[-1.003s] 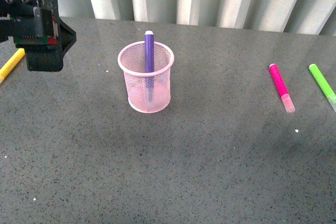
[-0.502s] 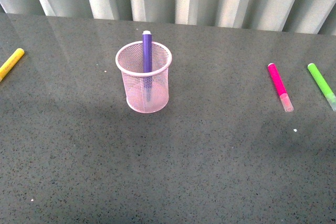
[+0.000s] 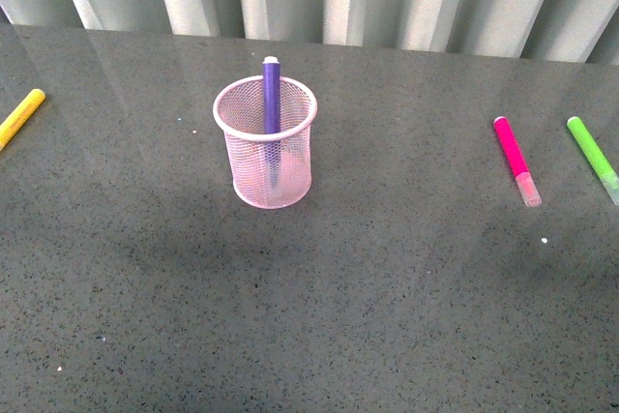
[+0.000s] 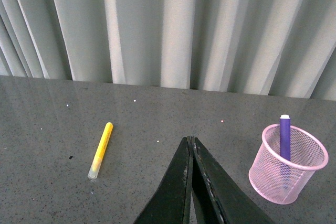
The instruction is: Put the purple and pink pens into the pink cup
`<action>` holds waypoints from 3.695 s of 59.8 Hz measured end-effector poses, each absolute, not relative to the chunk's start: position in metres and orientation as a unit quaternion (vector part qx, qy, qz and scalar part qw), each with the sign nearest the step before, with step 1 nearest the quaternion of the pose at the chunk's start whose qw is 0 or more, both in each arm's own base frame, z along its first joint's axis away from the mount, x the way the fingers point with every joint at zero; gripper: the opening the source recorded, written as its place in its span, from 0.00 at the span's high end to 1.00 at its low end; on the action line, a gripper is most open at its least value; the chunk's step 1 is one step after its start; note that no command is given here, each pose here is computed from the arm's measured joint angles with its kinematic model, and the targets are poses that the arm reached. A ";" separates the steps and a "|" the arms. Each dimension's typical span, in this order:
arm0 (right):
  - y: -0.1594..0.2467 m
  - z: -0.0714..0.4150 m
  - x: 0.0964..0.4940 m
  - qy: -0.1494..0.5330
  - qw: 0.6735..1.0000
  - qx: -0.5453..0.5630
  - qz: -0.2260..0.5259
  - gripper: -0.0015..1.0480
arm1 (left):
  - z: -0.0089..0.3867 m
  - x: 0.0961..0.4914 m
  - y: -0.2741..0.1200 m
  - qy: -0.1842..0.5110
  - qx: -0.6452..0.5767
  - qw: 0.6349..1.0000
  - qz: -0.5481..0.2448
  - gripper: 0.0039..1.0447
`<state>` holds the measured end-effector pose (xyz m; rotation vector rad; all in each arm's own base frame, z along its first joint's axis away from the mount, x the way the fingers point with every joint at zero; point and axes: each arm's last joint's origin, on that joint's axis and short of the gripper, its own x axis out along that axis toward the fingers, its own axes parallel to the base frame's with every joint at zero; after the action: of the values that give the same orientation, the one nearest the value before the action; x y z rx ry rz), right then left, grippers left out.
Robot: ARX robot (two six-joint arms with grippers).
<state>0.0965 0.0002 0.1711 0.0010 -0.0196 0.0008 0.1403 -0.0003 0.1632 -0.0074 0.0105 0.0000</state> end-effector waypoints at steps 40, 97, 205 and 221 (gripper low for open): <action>0.000 0.171 0.096 -0.010 1.000 0.000 0.000 0.07 | 0.170 0.116 0.000 -0.006 -0.004 1.000 0.000 0.97; 0.000 0.171 0.096 -0.010 1.000 0.000 0.000 0.07 | 0.166 0.097 0.000 -0.003 -0.004 1.000 -0.001 0.76; 0.013 0.118 0.423 0.500 0.862 0.074 -0.032 0.07 | 0.166 0.097 0.000 -0.003 -0.002 1.000 -0.001 0.06; 0.022 0.102 0.440 0.512 0.856 0.066 -0.030 0.07 | 0.166 0.097 0.000 -0.003 -0.002 1.000 -0.001 0.06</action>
<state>0.4401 0.0222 0.1017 0.1378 1.0752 -0.0637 0.0974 -0.0002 0.1662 -0.0044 -0.0055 -0.0019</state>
